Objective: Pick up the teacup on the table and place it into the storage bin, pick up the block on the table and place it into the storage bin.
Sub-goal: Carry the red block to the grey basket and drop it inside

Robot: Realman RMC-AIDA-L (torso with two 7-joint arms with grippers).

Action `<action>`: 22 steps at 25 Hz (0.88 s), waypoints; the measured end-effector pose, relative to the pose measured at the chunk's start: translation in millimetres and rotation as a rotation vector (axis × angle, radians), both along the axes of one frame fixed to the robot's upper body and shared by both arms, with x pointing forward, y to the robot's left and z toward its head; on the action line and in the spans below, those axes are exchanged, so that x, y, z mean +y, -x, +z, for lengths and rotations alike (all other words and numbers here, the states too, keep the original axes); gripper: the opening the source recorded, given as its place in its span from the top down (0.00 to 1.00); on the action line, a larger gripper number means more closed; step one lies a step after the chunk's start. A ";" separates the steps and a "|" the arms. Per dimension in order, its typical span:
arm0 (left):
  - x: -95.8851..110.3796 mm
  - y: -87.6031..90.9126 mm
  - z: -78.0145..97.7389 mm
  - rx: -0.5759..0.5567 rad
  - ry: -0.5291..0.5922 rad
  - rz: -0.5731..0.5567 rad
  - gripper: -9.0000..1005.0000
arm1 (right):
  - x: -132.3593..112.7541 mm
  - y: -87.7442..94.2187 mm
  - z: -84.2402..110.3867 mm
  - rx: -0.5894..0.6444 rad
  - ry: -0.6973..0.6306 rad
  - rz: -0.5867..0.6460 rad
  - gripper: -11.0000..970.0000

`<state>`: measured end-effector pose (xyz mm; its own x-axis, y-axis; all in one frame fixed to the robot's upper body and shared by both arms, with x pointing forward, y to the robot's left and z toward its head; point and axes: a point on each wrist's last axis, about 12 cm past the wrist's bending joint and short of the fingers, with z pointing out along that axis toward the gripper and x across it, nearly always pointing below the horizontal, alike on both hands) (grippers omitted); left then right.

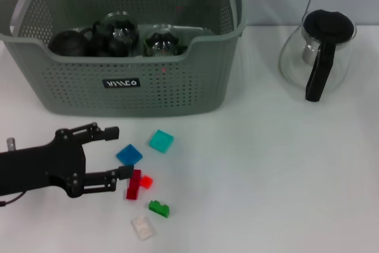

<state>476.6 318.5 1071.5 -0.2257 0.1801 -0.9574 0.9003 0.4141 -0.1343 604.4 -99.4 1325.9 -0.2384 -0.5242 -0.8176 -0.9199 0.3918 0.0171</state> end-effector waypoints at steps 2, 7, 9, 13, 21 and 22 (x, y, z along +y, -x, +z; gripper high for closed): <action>-1.2 -1.3 0.6 -0.002 0.001 -0.004 0.17 | 8.9 -16.9 2.6 -0.019 -0.052 -0.046 0.71; -2.4 -2.9 1.1 -0.005 0.002 -0.007 0.17 | 37.5 -53.6 -22.4 -0.085 -0.034 -0.148 0.68; -2.9 -3.2 1.1 -0.005 0.003 -0.007 0.17 | 45.2 -64.1 -33.6 -0.097 -0.001 -0.177 0.67; -3.1 -3.2 1.2 -0.005 0.003 -0.009 0.17 | 55.6 -76.8 -50.2 -0.132 0.039 -0.214 0.64; -1.5 -2.6 1.8 -0.003 0.004 -0.008 0.17 | 42.5 -60.6 -44.8 -0.179 -0.014 -0.175 0.52; -1.2 -2.1 1.6 -0.001 0.003 -0.009 0.17 | 37.2 -52.2 -42.9 -0.166 -0.032 -0.142 0.50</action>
<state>478.7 317.3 1073.1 -0.2228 0.1787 -0.9583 0.9040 0.4059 -0.1345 656.6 -62.3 1282.9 -0.1687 -0.4685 -0.8672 -0.8468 0.5191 -0.1158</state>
